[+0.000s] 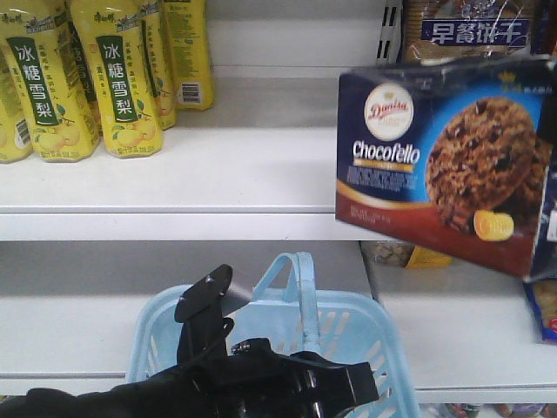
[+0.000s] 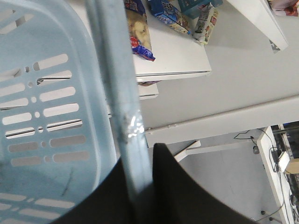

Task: Left arm holds basket, right arm returns cookies
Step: 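Lift the Chocofello box out of the basket with the right gripper, then carry the box over the upper shelf and lower it onto the shelf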

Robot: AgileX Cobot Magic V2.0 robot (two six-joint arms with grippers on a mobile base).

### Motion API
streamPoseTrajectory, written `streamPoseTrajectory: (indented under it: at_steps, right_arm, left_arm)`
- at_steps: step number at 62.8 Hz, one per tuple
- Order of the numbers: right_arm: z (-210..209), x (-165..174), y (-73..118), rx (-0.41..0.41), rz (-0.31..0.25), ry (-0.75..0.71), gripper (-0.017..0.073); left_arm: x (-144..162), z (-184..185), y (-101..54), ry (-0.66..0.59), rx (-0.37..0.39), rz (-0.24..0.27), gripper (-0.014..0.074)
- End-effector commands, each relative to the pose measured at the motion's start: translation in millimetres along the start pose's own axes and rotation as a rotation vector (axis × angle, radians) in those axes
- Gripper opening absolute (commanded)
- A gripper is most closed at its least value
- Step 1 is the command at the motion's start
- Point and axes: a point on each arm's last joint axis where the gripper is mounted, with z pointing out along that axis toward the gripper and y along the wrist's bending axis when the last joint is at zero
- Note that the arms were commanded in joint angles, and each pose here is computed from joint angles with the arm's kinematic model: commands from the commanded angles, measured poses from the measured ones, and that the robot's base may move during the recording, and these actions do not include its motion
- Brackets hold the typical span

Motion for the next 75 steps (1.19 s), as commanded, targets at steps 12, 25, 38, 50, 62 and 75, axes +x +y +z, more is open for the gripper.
streamPoseTrajectory:
  at_steps: [12, 25, 38, 50, 62, 75]
  right_arm:
    - [27.1, -34.5, -6.0, 0.023, 0.004, -0.245, 0.0119]
    - [66.8, -43.0, -16.2, 0.058, -0.01, -0.278, 0.0119]
    - [117.4, -43.4, -29.9, 0.098, -0.034, -0.272, 0.0119]
    - [155.0, -42.3, -39.7, 0.111, -0.027, -0.303, 0.0119]
    - [183.5, -37.4, -47.2, 0.121, -0.038, -0.309, 0.0119]
    - [208.2, -28.4, -54.7, 0.136, -0.052, -0.279, 0.0119]
  left_arm:
    - [-11.4, -12.0, -17.6, -0.071, 0.067, 0.012, -0.0006]
    - [-11.4, -12.0, -17.6, -0.071, 0.067, 0.012, -0.0006]
    - [-11.4, -12.0, -17.6, -0.071, 0.067, 0.012, -0.0006]
    - [-11.4, -12.0, -17.6, -0.071, 0.067, 0.012, -0.0006]
    - [-11.4, -12.0, -17.6, -0.071, 0.067, 0.012, -0.0006]
    - [-11.4, -12.0, -17.6, -0.071, 0.067, 0.012, -0.0006]
